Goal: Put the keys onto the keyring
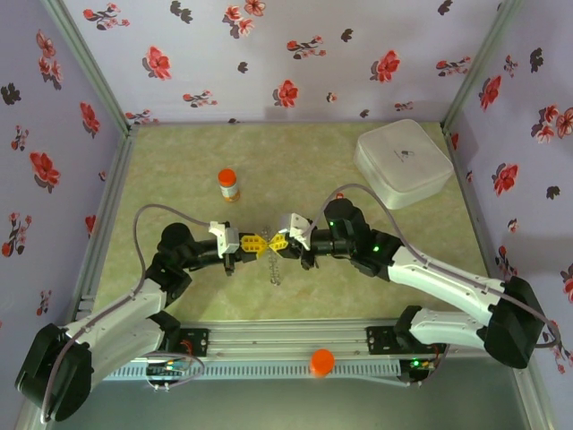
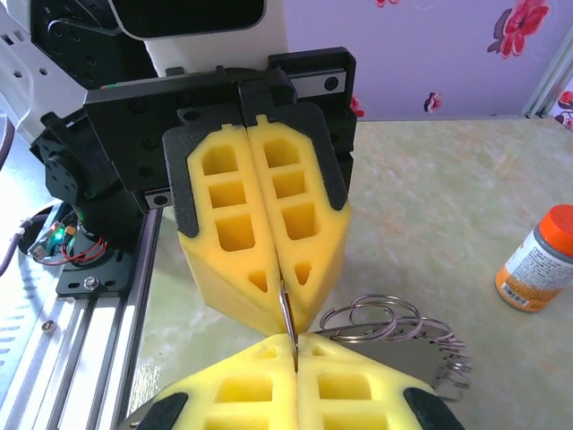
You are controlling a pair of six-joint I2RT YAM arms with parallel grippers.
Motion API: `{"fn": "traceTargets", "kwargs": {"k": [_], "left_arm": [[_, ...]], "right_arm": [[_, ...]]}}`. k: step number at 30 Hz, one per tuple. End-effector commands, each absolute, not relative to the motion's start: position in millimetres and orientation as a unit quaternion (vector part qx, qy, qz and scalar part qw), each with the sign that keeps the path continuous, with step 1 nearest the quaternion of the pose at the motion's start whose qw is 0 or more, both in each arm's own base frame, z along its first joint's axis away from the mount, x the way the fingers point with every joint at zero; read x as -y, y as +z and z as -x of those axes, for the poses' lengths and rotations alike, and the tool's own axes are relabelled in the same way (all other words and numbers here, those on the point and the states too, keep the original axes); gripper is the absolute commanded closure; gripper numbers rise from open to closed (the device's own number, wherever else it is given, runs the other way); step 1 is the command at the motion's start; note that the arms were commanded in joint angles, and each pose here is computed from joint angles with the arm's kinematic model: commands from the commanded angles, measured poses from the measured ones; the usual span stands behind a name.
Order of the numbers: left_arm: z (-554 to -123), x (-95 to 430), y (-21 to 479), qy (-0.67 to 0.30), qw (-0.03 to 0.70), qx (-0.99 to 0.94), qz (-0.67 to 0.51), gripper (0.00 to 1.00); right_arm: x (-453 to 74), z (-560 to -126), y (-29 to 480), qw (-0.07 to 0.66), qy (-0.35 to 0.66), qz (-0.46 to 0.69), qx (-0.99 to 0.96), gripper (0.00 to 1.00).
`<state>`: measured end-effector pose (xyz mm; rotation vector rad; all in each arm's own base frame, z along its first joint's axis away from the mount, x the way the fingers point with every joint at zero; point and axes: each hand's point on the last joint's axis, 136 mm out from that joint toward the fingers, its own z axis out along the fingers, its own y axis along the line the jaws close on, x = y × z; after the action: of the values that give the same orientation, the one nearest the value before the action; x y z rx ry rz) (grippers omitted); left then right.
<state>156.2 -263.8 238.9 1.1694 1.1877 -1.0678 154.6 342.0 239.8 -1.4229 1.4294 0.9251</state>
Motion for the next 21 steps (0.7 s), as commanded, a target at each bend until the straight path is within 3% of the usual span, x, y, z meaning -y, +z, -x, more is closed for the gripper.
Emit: {"fn": "traceTargets", "kwargs": {"k": [1,4,8,21], "left_arm": [[-151,265,246,-0.453,0.558,-0.48,-0.503,0.9],[-152,265,242,-0.452,0.553,-0.484,-0.505,0.82],[-152,265,239,-0.45,0.548,-0.489,-0.508,0.8],[-149,266,231,-0.446,0.53,-0.499,-0.521,1.0]], "right_arm": [[-346,-150,254,0.447,0.385,0.581,-0.56,1.0],[-347,-147,253,0.433,0.384,0.591,-0.562,1.0],[-346,-144,244,0.394,0.358,0.62,-0.576,1.0],[-355,-134,235,0.34,0.356,0.655,-0.574,1.0]]}}
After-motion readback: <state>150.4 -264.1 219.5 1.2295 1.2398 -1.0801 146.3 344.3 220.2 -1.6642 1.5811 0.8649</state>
